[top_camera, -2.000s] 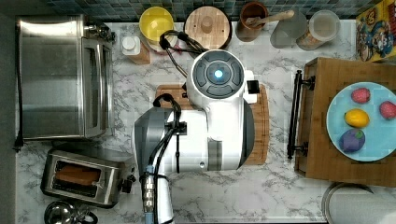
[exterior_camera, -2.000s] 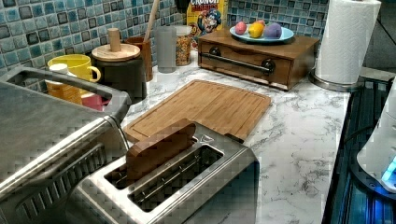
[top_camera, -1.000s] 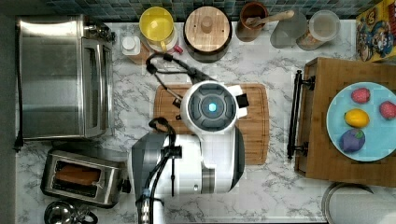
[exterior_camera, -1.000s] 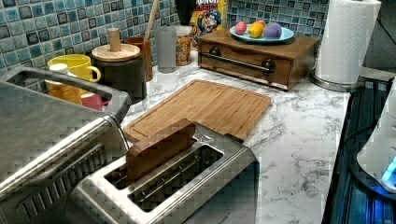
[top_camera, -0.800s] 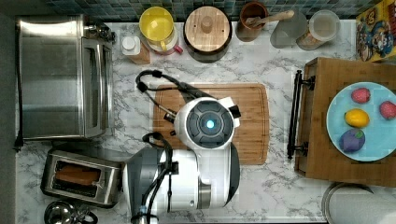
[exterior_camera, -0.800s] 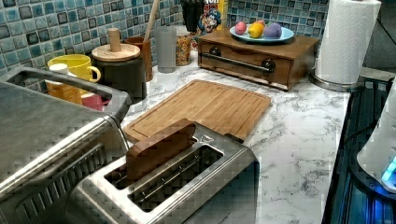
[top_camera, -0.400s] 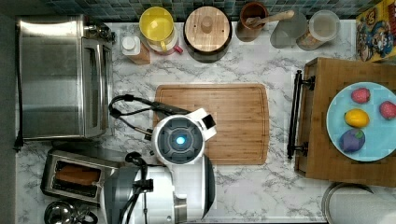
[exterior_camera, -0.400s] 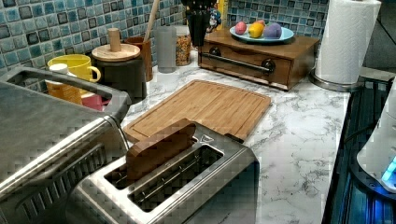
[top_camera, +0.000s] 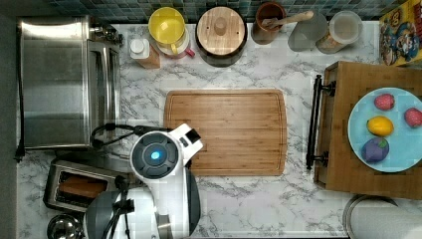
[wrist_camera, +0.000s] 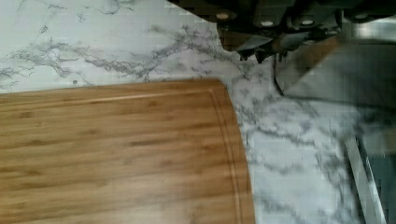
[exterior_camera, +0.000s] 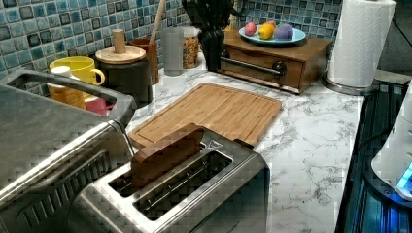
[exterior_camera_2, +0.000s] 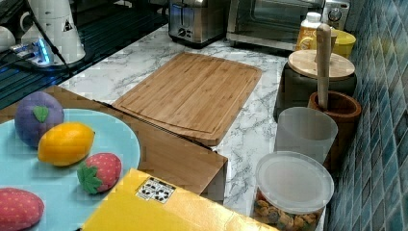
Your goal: Turn on the toaster.
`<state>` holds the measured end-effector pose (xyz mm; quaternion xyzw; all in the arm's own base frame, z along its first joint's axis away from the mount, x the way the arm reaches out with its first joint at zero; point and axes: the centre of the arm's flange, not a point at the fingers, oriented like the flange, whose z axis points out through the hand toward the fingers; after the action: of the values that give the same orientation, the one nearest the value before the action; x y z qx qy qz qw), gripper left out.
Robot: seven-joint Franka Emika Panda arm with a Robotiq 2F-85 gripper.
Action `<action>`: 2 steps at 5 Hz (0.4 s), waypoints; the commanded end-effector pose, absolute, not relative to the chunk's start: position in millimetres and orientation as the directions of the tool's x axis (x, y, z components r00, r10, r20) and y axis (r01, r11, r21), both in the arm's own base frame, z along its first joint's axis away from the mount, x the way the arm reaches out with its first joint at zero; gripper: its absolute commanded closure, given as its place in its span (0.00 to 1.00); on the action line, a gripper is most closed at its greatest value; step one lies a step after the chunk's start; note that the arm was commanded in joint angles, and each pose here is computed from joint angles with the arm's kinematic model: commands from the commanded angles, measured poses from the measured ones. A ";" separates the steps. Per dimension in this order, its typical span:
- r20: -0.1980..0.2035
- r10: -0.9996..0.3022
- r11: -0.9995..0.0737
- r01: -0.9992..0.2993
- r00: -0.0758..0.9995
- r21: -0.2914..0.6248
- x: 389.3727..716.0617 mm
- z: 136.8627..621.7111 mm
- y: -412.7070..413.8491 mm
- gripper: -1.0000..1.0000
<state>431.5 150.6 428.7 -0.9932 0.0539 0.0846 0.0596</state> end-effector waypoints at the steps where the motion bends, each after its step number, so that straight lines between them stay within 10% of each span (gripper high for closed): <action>1: -0.220 0.144 -0.975 0.100 0.965 -0.197 355.9 403.8 216.3 1.00; 2: -0.186 0.131 -0.970 0.087 0.974 -0.227 347.7 406.1 216.1 1.00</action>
<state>353.4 203.8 381.5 -0.9888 -0.0092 0.1315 0.0703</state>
